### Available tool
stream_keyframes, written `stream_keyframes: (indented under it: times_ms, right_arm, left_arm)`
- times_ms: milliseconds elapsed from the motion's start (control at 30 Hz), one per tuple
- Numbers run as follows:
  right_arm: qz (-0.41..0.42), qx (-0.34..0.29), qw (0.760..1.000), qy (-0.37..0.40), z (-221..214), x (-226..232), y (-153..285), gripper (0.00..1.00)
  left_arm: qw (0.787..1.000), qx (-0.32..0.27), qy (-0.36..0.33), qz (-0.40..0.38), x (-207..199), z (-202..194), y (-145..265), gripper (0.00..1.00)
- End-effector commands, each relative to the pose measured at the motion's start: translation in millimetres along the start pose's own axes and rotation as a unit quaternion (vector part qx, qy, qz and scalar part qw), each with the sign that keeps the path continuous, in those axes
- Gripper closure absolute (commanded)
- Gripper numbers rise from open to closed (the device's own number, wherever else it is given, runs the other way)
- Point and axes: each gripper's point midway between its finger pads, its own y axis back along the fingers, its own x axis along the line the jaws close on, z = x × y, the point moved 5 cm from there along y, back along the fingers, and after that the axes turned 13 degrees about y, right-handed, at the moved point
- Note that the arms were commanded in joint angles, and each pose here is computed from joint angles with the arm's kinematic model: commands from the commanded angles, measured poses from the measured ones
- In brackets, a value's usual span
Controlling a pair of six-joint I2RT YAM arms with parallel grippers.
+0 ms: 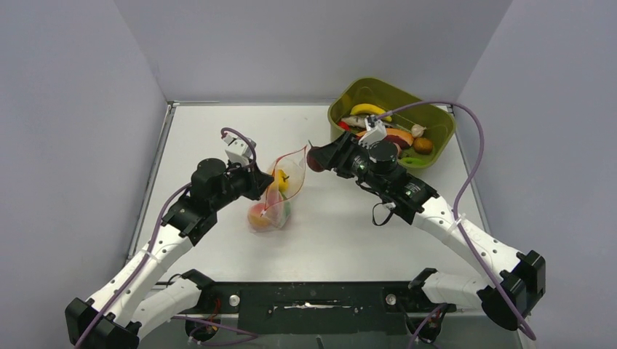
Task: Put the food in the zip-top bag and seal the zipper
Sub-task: Place the fake fruit in the zipper food storage bag.
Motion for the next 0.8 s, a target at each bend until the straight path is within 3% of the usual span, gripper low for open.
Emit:
stream_keyframes:
  times_ms: [0,167,600,767]
  right_arm:
    - [0.036,-0.040,0.998,-0.039,6,25,-9,0.66]
    - [0.046,-0.018,0.998,-0.043,-10,38,-21,0.66]
    - [-0.011,0.030,0.999,-0.028,-46,17,-51,0.58]
    - [-0.014,0.044,0.999,-0.021,-54,17,-56,0.48]
  left_arm:
    - [0.998,-0.039,0.008,-0.041,-17,16,3,1.00]
    - [0.998,-0.039,0.011,-0.047,-19,16,3,1.00]
    - [0.997,-0.041,0.026,-0.065,-21,11,4,1.00]
    - [0.997,-0.039,0.027,-0.066,-20,8,4,1.00]
